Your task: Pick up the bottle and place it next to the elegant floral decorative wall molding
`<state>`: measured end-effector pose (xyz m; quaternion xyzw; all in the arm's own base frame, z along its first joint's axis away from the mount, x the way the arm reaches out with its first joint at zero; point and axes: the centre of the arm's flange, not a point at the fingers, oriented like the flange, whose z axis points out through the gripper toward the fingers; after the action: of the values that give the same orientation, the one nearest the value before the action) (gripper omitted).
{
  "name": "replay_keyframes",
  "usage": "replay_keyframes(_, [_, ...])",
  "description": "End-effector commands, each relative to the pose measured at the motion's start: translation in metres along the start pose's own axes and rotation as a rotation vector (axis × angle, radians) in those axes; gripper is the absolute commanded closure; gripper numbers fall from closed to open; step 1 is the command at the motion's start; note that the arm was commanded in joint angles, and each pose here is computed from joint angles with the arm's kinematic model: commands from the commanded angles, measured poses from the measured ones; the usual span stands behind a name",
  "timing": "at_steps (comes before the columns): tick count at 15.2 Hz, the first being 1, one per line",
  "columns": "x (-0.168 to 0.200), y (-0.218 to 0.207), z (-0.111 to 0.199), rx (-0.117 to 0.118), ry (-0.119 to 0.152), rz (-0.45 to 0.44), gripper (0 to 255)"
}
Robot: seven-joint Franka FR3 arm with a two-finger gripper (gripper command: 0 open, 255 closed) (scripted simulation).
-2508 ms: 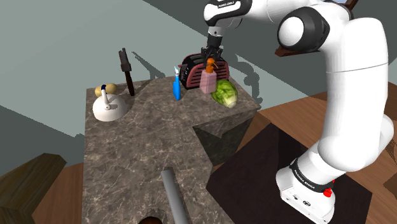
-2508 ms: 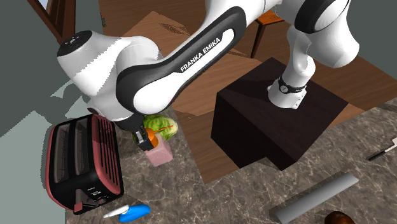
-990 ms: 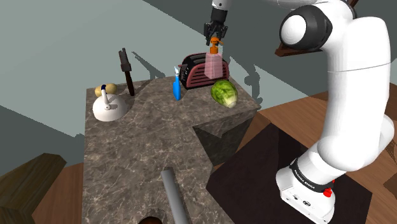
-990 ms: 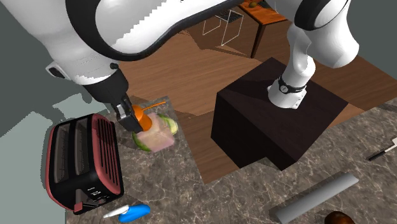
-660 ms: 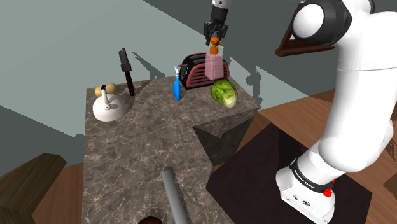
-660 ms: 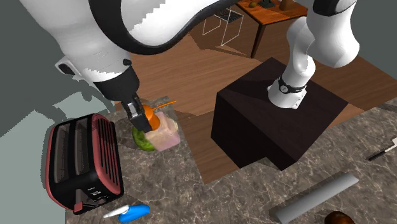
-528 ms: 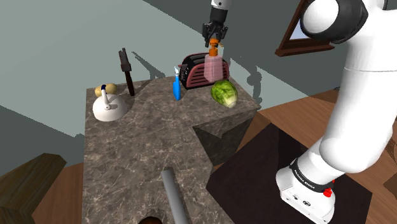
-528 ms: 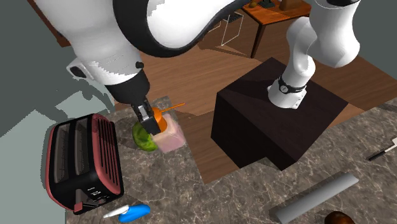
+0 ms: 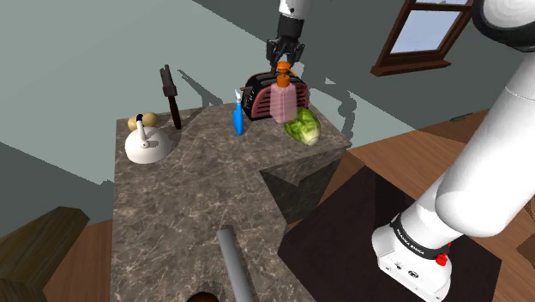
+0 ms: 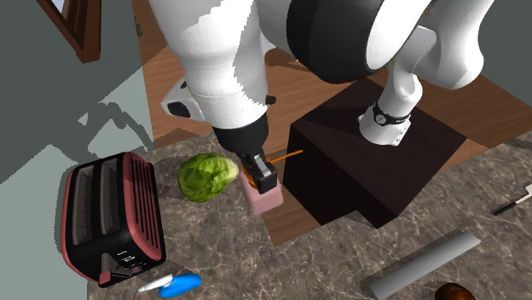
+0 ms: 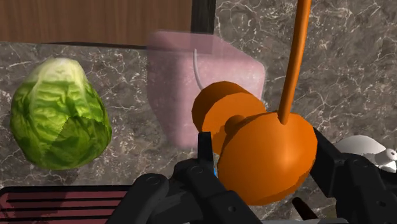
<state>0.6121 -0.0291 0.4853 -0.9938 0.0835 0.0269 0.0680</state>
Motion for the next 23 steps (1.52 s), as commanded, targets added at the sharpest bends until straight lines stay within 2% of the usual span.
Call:
replay_keyframes(1, [-0.022, -0.014, 0.005, -0.001, 0.000, 0.001, 255])
replay_keyframes(23, [-0.236, -0.206, 0.044, -0.001, 0.000, 0.001, 255])
